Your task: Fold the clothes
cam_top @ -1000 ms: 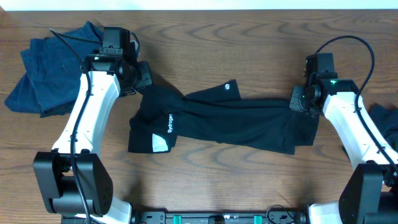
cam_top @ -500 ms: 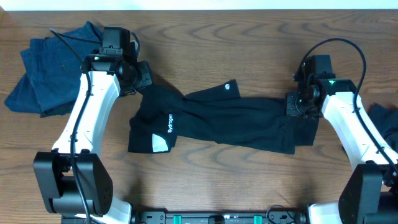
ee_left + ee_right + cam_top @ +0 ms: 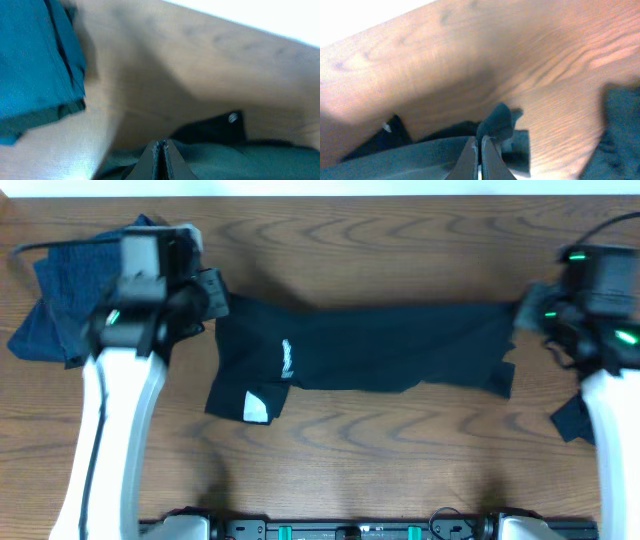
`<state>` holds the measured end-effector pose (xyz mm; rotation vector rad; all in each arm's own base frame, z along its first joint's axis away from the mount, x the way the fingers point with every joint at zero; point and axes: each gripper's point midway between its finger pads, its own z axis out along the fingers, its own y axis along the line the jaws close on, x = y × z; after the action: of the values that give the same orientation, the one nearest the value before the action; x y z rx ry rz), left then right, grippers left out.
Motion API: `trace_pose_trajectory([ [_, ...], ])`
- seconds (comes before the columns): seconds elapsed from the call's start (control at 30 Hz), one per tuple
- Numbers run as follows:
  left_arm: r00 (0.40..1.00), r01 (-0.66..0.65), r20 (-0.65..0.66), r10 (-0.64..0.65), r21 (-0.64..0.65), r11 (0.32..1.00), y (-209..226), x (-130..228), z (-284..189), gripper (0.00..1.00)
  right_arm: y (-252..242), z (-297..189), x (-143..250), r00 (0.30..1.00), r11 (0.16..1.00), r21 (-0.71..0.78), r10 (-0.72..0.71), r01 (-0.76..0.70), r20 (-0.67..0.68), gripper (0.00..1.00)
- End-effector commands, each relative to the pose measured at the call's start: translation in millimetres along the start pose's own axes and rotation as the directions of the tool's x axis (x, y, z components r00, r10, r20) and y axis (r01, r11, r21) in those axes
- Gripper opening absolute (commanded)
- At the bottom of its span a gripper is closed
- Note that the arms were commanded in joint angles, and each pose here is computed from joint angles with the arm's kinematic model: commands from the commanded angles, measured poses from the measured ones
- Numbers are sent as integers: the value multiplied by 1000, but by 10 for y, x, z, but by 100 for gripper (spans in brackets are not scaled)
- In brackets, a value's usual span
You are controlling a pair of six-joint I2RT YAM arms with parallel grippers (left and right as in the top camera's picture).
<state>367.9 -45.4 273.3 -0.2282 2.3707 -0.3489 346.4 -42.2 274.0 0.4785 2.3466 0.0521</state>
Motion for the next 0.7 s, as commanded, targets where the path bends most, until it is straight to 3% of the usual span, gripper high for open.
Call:
trace_pose_trajectory([
  [0.0, 985, -15, 171, 7, 42, 999, -125, -230, -583, 6, -171, -456, -305, 994, 999, 43, -20, 16, 104, 1],
  [0.27, 841, -90, 542, -5, 148, 985, -421, -507, -2022, 6, -229, -1265, -575, 980, 996, 68, -66, 54, 186, 1],
  [0.43, 755, -136, 655, -14, 177, 975, -519, -475, -2652, 6, -194, -1662, -666, 967, 997, 59, -66, 53, 248, 1],
  [0.53, 771, -98, 634, -61, 213, 972, -514, -400, -2669, 6, -193, -1684, -637, 969, 997, 57, -66, 54, 238, 1],
  [0.67, 867, -108, 495, -51, 288, 952, -640, -233, -2359, 6, -216, -1539, -555, 983, 996, 68, -66, 55, 170, 1],
])
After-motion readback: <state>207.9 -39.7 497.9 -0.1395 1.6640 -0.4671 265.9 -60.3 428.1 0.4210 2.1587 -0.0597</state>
